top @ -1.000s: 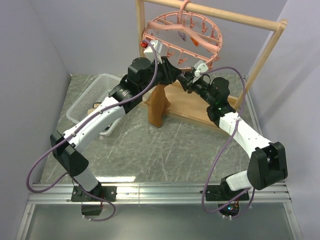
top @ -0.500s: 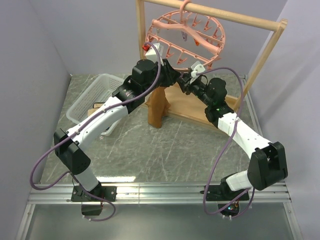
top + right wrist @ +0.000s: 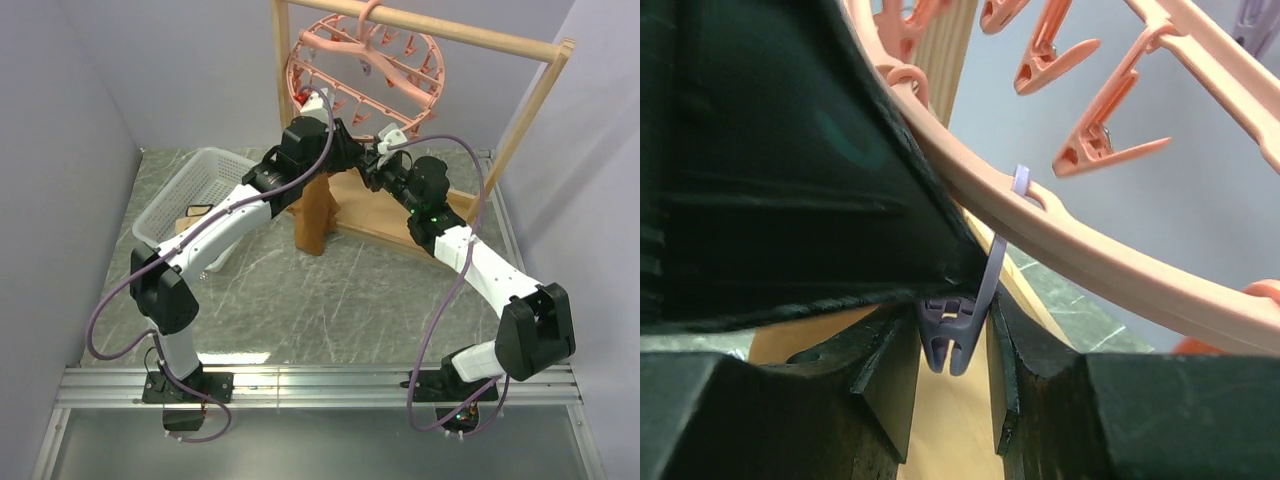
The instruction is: Clip the underwear to the hanger
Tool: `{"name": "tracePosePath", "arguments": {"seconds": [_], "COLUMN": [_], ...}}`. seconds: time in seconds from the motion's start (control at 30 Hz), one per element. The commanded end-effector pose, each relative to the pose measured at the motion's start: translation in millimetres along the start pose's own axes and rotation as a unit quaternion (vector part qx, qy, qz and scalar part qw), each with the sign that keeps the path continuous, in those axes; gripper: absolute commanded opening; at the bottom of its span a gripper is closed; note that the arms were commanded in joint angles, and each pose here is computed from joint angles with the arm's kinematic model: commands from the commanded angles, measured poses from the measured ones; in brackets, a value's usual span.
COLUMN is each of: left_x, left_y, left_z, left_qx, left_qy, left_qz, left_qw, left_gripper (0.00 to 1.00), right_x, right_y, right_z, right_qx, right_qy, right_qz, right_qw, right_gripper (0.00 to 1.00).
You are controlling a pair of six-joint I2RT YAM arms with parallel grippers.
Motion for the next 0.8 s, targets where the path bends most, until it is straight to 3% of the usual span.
{"name": "tracePosePath", "arguments": {"seconds": [0.0,0.07,0.2,0.33,0.77], "left_x": [-4.4,-4.9,-3.4,1.4,14.1], "left_y": [4.8,3.7,0.8,6.4,-0.6], "left_z": [-12.1,-15.5,-21.7,-24.0,-24.0], "left_qx": [0.013,0.013,0.007,-0.004,-0.004], "left_qy": [-0.01,-0.016,-0.018,-0.01,0.018], "left_qz": [-0.01,-0.005,0.013,0.032,0.102], "left_qw": [1.0,1.0,1.0,0.999,0.995], "left_gripper": [0.28,0.25,0.0,0.0,0.0], "right_x": [1.5,2.4,7.0,15.5,7.6], "right_y": [7.8,11.7,19.3,10.7,14.5], "right_z": [-42.9,-45.1,-43.5,-42.1,-44.6], "right_qx": [0.01,0.009,0.007,-0.009,-0.048], "right_qy": [-0.051,-0.056,-0.057,-0.056,-0.051], "right_qz": [-0.017,-0.025,-0.045,-0.069,-0.156], "right_qw": [0.999,0.998,0.997,0.996,0.985], "right_gripper": [0.2,0.22,0.45,0.55,0.54]}}
Point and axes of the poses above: each gripper's point midway between its finger pads, its own x axis back along the fingers, its own y axis along the line the jaws close on, z = x × y, the point moved 1 cm from there along x, back along the fingers, and after that the axes turned 2 degrees about x, right-handed, at the moved point
